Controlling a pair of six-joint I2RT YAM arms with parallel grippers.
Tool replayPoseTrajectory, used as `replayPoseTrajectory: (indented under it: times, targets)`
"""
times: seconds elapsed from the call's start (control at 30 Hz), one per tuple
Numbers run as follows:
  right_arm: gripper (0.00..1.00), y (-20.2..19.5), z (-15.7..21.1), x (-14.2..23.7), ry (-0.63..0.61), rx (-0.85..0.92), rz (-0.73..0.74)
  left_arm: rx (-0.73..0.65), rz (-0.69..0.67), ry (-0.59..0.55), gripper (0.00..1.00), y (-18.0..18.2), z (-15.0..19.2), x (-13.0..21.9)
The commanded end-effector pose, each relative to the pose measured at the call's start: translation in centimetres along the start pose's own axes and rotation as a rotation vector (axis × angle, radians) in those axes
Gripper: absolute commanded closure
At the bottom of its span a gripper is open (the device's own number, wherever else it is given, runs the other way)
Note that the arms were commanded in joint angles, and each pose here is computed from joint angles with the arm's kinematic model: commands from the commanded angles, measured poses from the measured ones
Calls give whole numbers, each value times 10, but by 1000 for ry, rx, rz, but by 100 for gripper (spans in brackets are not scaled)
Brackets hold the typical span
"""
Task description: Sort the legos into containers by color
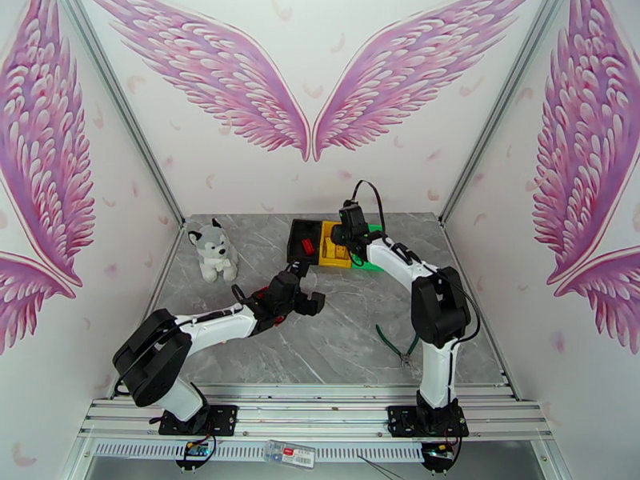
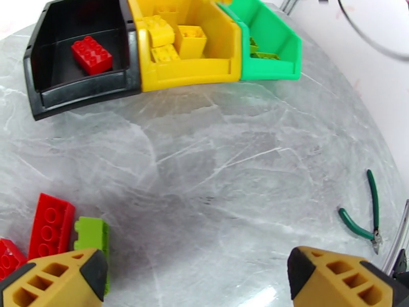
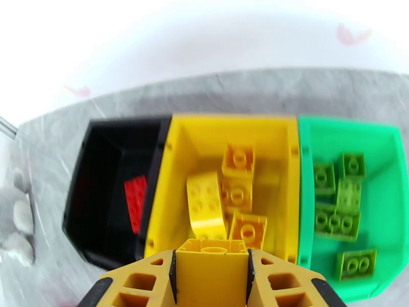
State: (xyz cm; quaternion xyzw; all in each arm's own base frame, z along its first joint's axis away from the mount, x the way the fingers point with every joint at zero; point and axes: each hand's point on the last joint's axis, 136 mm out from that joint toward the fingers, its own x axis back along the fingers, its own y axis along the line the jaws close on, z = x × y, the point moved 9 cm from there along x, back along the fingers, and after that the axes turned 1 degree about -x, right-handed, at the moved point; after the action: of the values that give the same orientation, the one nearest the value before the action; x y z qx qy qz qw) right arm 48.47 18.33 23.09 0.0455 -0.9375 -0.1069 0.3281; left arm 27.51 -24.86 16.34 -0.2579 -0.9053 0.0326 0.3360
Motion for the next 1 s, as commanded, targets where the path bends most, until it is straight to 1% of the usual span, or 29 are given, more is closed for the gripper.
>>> replayPoseTrajectory:
  times: [0.0,0.07,0.17,0.3,0.43,0.57,0.83,0.93,0.97]
  targets:
    - [50,-5,2,-13,92,23,33,-18,-35,-58,1,2,-12,15]
    - [40,-3,-1,-12,91,22,26,-17,-41,-72,1,3,-13,18]
    - [32,-1,2,-5,81,15,-5,-7,-55,-91,1,7,-14,23]
    - [28,2,13,10,75,11,-37,13,-67,-113,1,12,-15,28]
    - [22,8,37,24,70,22,-78,51,-80,-129,1,21,-15,31]
    - [21,18,63,35,87,31,-123,112,-85,-140,1,35,-14,32]
    - [25,57,128,49,167,82,-244,247,-97,-168,1,68,-12,38]
    - [28,70,153,49,211,95,-278,273,-102,-177,1,74,-11,40]
    - [30,75,160,49,223,96,-294,278,-103,-179,1,75,-11,41]
